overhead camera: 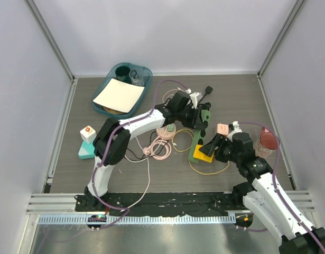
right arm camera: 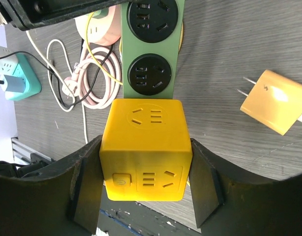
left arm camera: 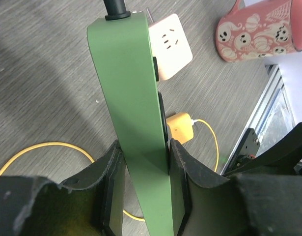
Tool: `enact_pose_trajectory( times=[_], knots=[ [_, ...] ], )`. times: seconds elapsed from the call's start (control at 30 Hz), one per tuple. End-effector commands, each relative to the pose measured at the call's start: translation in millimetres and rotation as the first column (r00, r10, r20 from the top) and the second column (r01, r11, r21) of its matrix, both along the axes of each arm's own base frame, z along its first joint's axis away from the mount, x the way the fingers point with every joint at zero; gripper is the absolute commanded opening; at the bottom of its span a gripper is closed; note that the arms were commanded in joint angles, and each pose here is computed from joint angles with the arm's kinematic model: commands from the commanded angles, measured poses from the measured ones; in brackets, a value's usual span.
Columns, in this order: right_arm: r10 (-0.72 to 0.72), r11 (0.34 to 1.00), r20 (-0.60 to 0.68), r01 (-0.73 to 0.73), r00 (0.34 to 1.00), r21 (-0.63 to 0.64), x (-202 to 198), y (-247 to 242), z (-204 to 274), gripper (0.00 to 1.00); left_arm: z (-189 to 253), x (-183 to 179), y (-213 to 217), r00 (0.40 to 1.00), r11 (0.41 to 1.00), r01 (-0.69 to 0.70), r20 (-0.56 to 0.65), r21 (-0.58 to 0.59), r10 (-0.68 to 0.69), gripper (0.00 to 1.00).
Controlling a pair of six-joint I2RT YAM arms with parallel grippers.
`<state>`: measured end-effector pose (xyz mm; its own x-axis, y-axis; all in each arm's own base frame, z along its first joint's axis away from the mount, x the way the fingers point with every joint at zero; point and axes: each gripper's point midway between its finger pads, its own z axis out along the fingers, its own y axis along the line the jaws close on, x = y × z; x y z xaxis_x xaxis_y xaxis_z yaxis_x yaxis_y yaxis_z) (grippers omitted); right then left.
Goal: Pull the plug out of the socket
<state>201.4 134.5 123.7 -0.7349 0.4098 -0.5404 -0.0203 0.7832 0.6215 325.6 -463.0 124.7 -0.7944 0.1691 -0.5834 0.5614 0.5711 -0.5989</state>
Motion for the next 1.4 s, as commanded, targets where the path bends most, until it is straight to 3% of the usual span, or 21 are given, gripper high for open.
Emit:
enact_pose_trajectory(
  times=[0.0,0.17,0.33,0.5,0.8,0.9,1.03,1.13,1.23,1.37],
  knots=[
    [-0.049,0.994,0.193,0.029,0.98,0.109,20,5,55,0.01,-38,20,33,0.993,0.987,0.037,0.109,0.157,-0.054,0.0],
    [-0.098,0.99,0.154,0.111,0.983,-0.081,34,-20,63,0.01,-42,14,38,0.988,0.982,0.074,0.124,0.172,-0.096,0.0],
    [-0.054,0.994,0.143,0.067,0.988,-0.088,34,-14,74,0.01,-41,19,35,0.992,0.984,0.063,0.098,0.165,-0.08,0.0],
    [-0.145,0.975,0.168,0.17,0.975,-0.144,45,-33,75,0.01,-23,22,15,0.997,0.997,0.048,0.053,0.065,-0.052,0.0],
    [-0.388,0.85,0.225,0.441,0.894,-0.289,101,-88,89,0.01,-9,23,-14,0.995,0.994,-0.015,-0.096,-0.105,0.005,0.04],
    [-0.454,0.821,0.235,0.505,0.86,-0.266,121,-112,96,0.01,-12,25,-15,0.995,0.994,-0.025,-0.098,-0.103,0.015,0.18],
    [-0.461,0.854,0.17,0.487,0.871,-0.184,157,-126,77,0.02,-8,26,-12,0.996,0.995,-0.019,-0.085,-0.094,0.012,0.54],
    [-0.452,0.872,0.17,0.474,0.876,-0.124,181,-131,73,0.03,10,26,-8,0.999,0.995,-0.018,-0.05,-0.094,0.013,0.69],
    [-0.454,0.879,0.106,0.464,0.885,-0.11,207,-136,53,0.03,32,31,2,0.999,0.997,-0.031,0.011,-0.064,0.032,0.78],
    [-0.465,0.874,0.082,0.472,0.882,-0.118,236,-151,42,0.03,56,38,23,0.992,0.997,-0.071,0.102,0.006,0.07,0.83]
  ],
)
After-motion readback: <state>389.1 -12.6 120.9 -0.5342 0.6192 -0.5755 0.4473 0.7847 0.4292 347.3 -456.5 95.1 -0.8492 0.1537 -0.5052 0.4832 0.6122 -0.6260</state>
